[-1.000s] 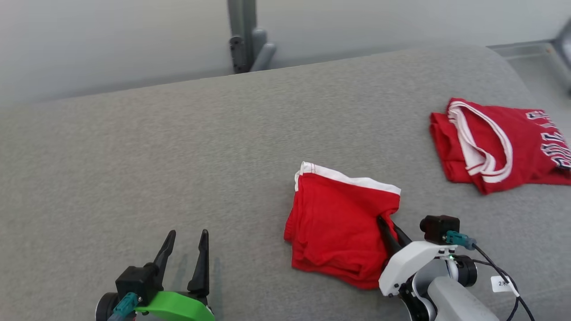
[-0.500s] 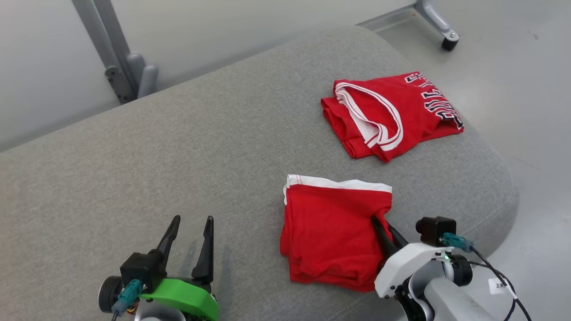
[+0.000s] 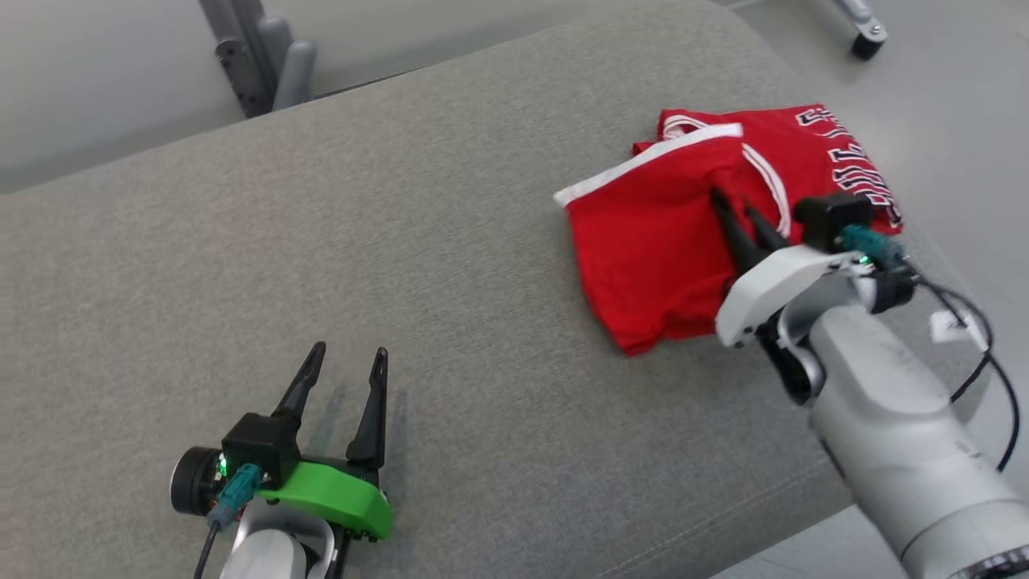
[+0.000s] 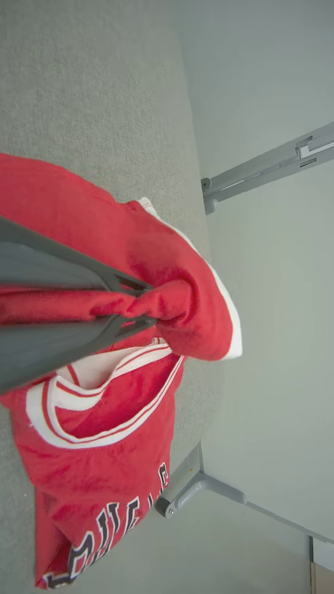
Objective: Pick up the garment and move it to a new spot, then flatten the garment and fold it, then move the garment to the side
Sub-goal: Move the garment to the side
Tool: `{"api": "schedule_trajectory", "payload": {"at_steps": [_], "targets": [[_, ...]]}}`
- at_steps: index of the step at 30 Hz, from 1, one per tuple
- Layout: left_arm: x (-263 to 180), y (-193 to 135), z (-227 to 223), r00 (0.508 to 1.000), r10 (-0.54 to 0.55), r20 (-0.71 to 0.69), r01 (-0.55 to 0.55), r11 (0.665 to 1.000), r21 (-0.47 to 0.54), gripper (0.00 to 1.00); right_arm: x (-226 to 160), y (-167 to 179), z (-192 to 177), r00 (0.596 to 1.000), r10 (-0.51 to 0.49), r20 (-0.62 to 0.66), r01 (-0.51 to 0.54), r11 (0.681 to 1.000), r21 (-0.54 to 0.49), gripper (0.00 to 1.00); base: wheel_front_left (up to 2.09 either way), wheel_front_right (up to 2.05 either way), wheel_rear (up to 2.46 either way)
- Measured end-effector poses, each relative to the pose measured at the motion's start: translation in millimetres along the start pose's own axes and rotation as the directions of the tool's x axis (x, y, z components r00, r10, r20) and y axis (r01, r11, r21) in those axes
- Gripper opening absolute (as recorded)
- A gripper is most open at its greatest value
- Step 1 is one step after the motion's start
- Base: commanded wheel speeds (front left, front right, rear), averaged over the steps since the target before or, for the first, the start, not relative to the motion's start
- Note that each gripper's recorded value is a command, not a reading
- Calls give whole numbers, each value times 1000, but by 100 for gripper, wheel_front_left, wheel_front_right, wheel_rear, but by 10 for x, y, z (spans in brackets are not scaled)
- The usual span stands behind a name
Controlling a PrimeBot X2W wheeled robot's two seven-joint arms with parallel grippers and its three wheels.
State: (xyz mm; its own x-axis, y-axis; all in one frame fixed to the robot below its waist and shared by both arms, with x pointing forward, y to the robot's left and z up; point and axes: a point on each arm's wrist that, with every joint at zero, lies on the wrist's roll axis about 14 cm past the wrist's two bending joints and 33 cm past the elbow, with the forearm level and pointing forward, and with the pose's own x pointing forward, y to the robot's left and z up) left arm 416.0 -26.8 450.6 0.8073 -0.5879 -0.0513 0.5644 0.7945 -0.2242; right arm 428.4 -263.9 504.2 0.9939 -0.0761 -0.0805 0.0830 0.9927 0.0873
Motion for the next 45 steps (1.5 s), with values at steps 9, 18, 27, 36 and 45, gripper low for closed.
{"api": "schedule_trajectory", "payload": {"at_steps": [9,18,27,36,45], "targets": [[-171,525,-50,990,139,-7,-138,990,27,100,527,-835,134,987,-134,-87,107,959,-262,0,0,0,0],[-383,900,-217,967,249,-49,-248,968,22,100,722,-1364,-96,947,-258,-192,168,906,-388,100,0,0,0],[-548,1094,-152,947,319,-36,-318,948,30,100,883,-808,-176,983,-153,-105,114,943,-312,100,0,0,0],[-775,1072,84,933,359,20,-360,932,33,100,468,358,-246,996,87,-16,-89,987,-138,100,0,0,0],[-1074,1013,140,911,410,36,-410,912,6,100,-42,734,-459,988,154,-31,-155,988,-21,100,0,0,0]]}}
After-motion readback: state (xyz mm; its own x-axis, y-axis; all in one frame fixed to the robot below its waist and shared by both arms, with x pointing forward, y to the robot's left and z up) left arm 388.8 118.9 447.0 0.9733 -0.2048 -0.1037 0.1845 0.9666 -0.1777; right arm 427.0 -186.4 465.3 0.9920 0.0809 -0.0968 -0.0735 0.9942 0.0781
